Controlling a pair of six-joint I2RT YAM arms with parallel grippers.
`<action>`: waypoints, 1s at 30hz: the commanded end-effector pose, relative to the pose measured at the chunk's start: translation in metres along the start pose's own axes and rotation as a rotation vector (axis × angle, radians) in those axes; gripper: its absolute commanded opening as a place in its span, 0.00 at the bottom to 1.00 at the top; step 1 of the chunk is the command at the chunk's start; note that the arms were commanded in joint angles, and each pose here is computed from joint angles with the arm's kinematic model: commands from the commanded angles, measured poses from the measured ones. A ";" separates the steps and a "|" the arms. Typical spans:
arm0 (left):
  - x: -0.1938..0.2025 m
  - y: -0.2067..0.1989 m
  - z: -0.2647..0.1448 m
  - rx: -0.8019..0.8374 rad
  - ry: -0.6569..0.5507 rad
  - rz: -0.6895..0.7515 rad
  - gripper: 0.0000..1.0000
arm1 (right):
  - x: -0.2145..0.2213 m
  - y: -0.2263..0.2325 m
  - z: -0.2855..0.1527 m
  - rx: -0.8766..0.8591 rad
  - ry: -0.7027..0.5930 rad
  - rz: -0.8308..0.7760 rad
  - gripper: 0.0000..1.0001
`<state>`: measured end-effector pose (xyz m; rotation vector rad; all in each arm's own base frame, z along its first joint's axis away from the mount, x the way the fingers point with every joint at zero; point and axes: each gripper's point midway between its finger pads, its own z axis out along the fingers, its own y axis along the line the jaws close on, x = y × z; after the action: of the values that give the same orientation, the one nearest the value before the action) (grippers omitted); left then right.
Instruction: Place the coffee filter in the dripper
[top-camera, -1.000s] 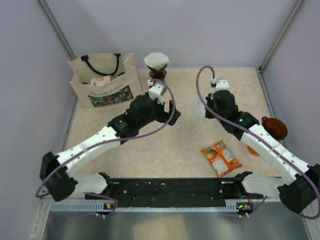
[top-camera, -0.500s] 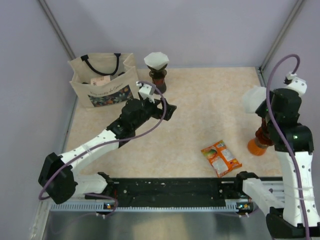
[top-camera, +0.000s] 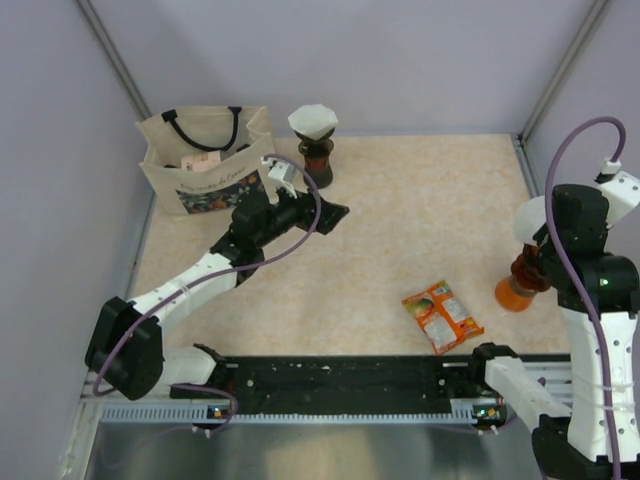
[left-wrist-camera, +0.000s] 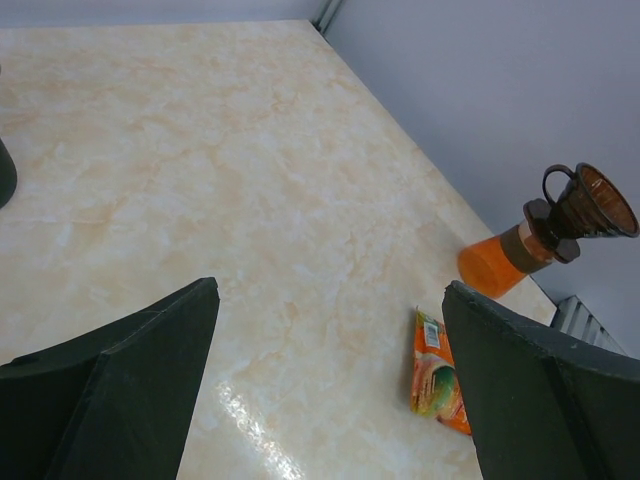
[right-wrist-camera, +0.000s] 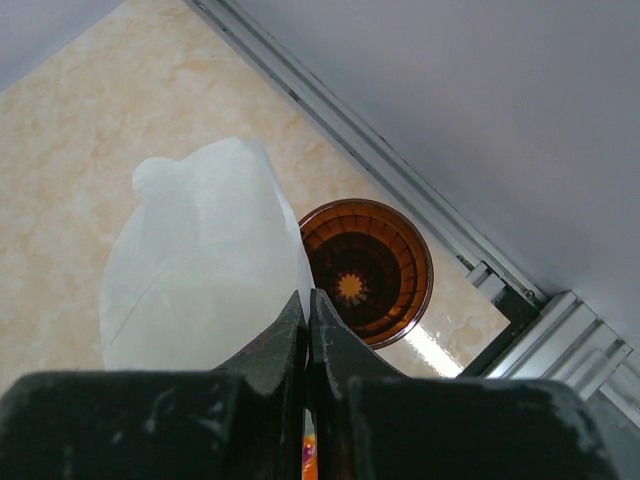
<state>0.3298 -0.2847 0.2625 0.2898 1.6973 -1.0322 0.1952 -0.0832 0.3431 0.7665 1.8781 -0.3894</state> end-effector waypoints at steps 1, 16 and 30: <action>-0.021 -0.021 -0.013 0.073 -0.077 0.033 0.99 | 0.006 -0.010 0.008 0.076 -0.008 0.020 0.00; -0.021 -0.020 -0.032 0.031 -0.082 0.051 0.99 | 0.044 -0.033 0.042 0.227 0.054 -0.010 0.00; -0.020 -0.018 -0.032 0.021 -0.073 0.055 0.99 | 0.073 -0.041 0.066 0.216 0.130 0.037 0.16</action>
<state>0.3064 -0.2683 0.2786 0.3010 1.6507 -1.0180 0.1898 -0.1247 0.2404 0.9895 2.0140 -0.5545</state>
